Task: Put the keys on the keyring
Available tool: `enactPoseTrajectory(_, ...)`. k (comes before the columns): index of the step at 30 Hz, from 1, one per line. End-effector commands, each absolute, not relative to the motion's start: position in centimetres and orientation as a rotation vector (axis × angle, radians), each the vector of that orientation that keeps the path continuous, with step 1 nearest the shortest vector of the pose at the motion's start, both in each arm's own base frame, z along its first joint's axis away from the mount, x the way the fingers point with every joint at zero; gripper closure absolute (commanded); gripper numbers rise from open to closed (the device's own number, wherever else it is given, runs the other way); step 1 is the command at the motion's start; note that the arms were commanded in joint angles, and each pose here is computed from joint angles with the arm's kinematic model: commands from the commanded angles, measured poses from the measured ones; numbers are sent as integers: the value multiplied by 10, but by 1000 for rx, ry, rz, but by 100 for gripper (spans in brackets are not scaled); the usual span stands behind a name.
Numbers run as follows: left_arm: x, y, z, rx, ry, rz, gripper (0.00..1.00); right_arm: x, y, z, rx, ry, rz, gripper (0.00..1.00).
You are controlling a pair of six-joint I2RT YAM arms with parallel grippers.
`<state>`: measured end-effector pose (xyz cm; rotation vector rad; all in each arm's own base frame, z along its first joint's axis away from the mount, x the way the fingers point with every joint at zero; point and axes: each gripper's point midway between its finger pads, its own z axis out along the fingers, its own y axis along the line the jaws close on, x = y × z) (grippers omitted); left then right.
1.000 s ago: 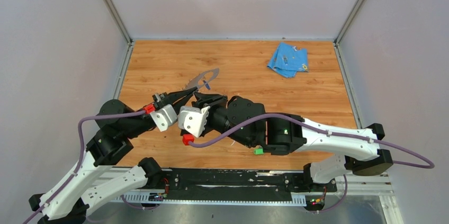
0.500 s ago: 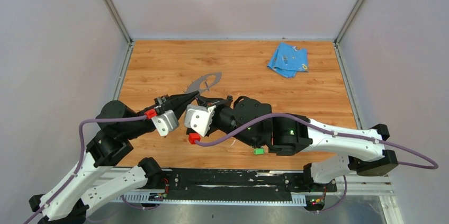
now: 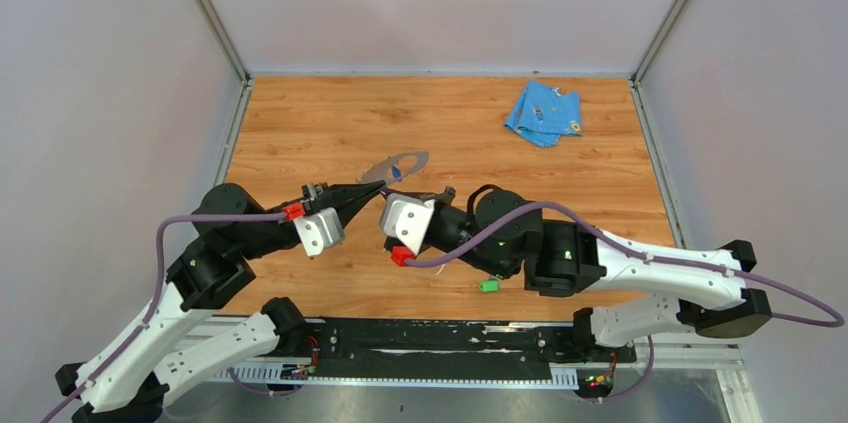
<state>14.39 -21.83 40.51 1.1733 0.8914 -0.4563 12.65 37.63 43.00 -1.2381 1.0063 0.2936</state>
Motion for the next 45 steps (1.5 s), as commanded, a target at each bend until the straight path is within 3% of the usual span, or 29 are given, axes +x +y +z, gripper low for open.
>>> enactPoseTrajectory(1,127,-224,410,1220,875,-553,100,130,352,466,-1000,1010,519,99)
enactPoseTrajectory(9,122,-231,405,1280,858,-580,95,127,353,454,-992,1045,617,99)
enactPoseTrajectory(13,116,-233,398,1329,845,-600,78,126,356,452,-994,1050,630,99)
enactPoseTrajectory(16,109,-234,399,1347,833,-629,73,125,357,450,-994,1054,638,99)
enactPoseTrajectory(23,113,-234,402,1318,839,-626,79,122,362,448,-993,1057,671,100)
enactPoseTrajectory(32,110,-233,405,1300,835,-641,73,116,372,437,-1013,1069,742,100)
enactPoseTrajectory(35,110,-232,404,1296,843,-642,62,115,374,433,-1014,1080,770,99)
enactPoseTrajectory(43,119,-230,402,1241,889,-630,55,112,378,430,-1011,1095,821,100)
enactPoseTrajectory(45,127,-229,408,1179,925,-624,59,111,380,429,-1014,1096,833,100)
